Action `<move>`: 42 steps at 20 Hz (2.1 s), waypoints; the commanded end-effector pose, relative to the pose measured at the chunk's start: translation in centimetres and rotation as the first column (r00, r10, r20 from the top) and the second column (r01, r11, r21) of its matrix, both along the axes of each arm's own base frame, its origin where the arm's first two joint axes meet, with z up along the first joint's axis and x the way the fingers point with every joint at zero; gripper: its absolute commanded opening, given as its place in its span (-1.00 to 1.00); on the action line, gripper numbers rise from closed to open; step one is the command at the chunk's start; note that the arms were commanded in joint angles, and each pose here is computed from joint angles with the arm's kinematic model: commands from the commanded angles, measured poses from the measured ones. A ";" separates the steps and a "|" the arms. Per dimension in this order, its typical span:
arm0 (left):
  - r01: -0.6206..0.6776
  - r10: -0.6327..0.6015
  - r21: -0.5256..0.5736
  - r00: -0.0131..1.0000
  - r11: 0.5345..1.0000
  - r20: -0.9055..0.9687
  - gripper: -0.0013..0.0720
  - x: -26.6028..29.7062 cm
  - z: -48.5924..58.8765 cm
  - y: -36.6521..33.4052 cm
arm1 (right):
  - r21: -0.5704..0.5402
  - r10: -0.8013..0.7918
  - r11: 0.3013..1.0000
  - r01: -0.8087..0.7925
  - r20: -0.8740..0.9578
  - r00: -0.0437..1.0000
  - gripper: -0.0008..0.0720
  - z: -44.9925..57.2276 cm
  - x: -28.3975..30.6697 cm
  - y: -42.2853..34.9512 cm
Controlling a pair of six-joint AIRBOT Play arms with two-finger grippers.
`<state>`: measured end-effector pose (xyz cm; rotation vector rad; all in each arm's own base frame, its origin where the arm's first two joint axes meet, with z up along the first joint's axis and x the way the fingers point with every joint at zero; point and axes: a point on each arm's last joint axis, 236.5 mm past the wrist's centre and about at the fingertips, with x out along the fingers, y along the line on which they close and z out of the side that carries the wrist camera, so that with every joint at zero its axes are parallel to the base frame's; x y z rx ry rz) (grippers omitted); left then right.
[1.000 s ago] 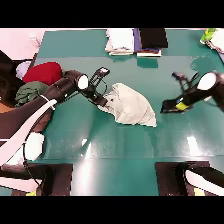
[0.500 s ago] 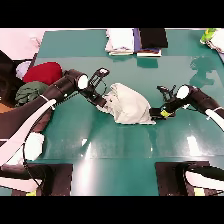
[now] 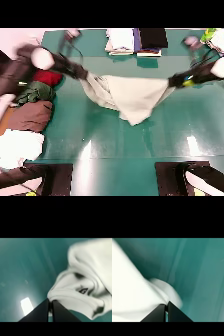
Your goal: Fold the shirts.
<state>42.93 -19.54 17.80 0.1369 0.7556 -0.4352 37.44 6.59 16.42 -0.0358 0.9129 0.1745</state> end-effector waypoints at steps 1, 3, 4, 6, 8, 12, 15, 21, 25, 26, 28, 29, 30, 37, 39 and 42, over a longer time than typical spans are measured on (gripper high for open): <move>-0.005 0.051 -0.135 0.938 0.991 0.342 -0.89 -2.9 15.1 2.7 | 0.009 -0.023 1.000 0.022 0.351 0.936 -0.93 14.4 -2.4 -1.5; 0.019 0.069 -0.182 0.882 0.983 0.467 -0.89 -6.6 21.2 4.2 | 0.033 -0.033 0.999 0.019 0.482 0.875 -0.94 20.2 -5.3 -1.9; 0.030 0.079 -0.201 0.855 0.979 0.513 -0.89 -8.4 23.5 4.9 | 0.042 -0.037 0.999 0.017 0.535 0.844 -0.94 22.5 -6.7 -2.1; 0.052 0.094 -0.224 0.798 0.973 0.595 -0.89 -11.9 27.1 6.2 | 0.043 -0.033 0.999 0.007 0.633 0.774 -0.94 26.7 -9.3 -2.6; 0.059 0.087 -0.223 0.801 0.973 0.592 -0.89 -13.6 27.3 6.7 | 0.055 -0.039 0.998 0.001 0.681 0.731 -0.94 28.9 -11.0 -2.7; 0.020 0.030 -0.129 0.926 0.991 0.376 -0.89 -10.5 17.2 5.4 | 0.076 -0.031 0.997 -0.010 0.525 0.851 -0.94 21.8 -8.9 -1.6; -0.021 0.019 0.009 0.988 1.000 0.156 -0.89 -7.1 4.6 5.2 | 0.086 0.000 0.996 -0.024 0.269 0.963 -0.94 10.7 -6.2 0.2; -0.026 0.021 0.102 0.998 0.994 0.054 -0.89 -3.7 -5.2 4.9 | 0.038 0.057 0.998 -0.058 0.008 0.998 -0.93 -1.6 -4.0 2.3; -0.046 0.034 0.042 0.970 0.998 0.241 -0.89 -3.5 5.5 5.2 | 0.057 0.056 0.996 -0.066 0.155 0.986 -0.93 4.7 -2.7 2.5; -0.049 0.043 0.012 0.948 0.999 0.315 -0.89 -4.1 9.8 5.5 | 0.068 0.053 0.995 -0.071 0.228 0.972 -0.93 7.9 -2.9 2.5; -0.041 0.070 -0.069 0.867 0.997 0.493 -0.89 -7.1 19.4 6.6 | 0.081 0.051 0.993 -0.089 0.390 0.919 -0.93 14.9 -4.5 2.2; -0.033 0.089 -0.108 0.819 0.994 0.567 -0.89 -9.2 23.7 7.4 | 0.077 0.056 0.992 -0.104 0.469 0.881 -0.93 18.3 -5.9 1.9; -0.019 0.108 -0.147 0.768 0.989 0.631 -0.89 -11.8 27.6 8.3 | 0.077 0.054 0.991 -0.112 0.531 0.846 -0.93 21.0 -7.4 1.5; 0.071 0.168 -0.265 0.612 0.962 0.773 -0.89 -22.6 36.6 11.5 | 0.069 0.010 0.994 -0.090 0.739 0.674 -0.94 31.7 -14.0 -1.1; 0.071 0.168 -0.265 0.612 0.962 0.773 -0.89 -22.6 36.6 11.5 | 0.053 -0.003 0.997 -0.051 0.720 0.694 -0.94 32.1 -13.0 -1.8; 0.009 0.131 -0.199 0.722 0.980 0.679 -0.89 -18.5 32.4 10.5 | 0.048 -0.025 0.999 -0.009 0.666 0.746 -0.94 31.8 -9.2 -2.2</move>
